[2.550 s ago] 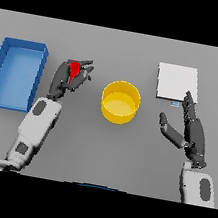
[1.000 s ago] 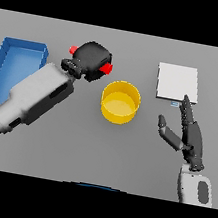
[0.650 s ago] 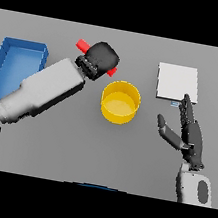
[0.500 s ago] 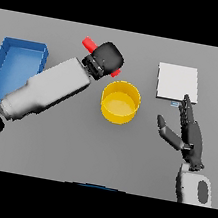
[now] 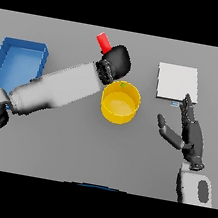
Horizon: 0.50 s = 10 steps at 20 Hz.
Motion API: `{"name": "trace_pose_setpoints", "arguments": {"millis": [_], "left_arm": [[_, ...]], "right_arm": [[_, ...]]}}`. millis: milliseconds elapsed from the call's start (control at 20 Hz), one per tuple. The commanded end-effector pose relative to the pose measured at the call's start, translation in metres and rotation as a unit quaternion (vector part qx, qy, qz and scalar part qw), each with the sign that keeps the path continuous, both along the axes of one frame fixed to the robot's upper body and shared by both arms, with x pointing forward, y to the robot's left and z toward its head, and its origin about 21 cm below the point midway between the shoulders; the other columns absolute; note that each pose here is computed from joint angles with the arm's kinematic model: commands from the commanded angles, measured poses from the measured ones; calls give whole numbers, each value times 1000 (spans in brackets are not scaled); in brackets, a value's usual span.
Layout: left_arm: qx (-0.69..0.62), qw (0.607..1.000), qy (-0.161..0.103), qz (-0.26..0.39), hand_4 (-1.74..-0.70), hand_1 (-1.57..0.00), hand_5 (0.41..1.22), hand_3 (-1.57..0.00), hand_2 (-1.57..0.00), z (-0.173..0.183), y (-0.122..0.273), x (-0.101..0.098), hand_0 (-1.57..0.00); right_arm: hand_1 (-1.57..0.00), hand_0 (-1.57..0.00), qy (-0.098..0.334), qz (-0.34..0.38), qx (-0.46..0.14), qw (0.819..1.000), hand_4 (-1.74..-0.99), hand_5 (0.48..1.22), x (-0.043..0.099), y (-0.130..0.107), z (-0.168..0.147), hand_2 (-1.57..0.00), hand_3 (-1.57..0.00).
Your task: Pick up the red beaker and tilt it to pour out 1 green nut into yellow bowl. Pick up the yellow bowl and place it on the metallic measuring scale.
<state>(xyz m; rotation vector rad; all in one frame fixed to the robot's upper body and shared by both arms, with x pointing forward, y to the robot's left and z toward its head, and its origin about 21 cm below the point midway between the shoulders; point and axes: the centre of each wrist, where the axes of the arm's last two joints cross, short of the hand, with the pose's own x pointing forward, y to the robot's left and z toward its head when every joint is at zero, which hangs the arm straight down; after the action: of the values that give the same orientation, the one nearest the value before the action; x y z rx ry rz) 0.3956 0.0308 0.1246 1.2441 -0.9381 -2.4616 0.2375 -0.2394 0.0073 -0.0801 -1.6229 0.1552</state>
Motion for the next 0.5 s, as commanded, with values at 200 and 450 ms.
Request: {"name": "trace_pose_setpoints", "arguments": {"millis": [200,450], "left_arm": [[77,996,-18,-33,-1740,-1571,1221,-1561,-1571,-1,-18,-5,-1571],[130,990,-36,-42,-1741,-1571,1221,-1568,-1571,-3,-26,-6,-1571]], "right_arm": [[1,1,5,-3,-10,1000,-1289,604,-1,-2,-1,1,1],[1,1,-5,-2,-19,1000,-1274,592,-1,3,-4,1,1]]}}
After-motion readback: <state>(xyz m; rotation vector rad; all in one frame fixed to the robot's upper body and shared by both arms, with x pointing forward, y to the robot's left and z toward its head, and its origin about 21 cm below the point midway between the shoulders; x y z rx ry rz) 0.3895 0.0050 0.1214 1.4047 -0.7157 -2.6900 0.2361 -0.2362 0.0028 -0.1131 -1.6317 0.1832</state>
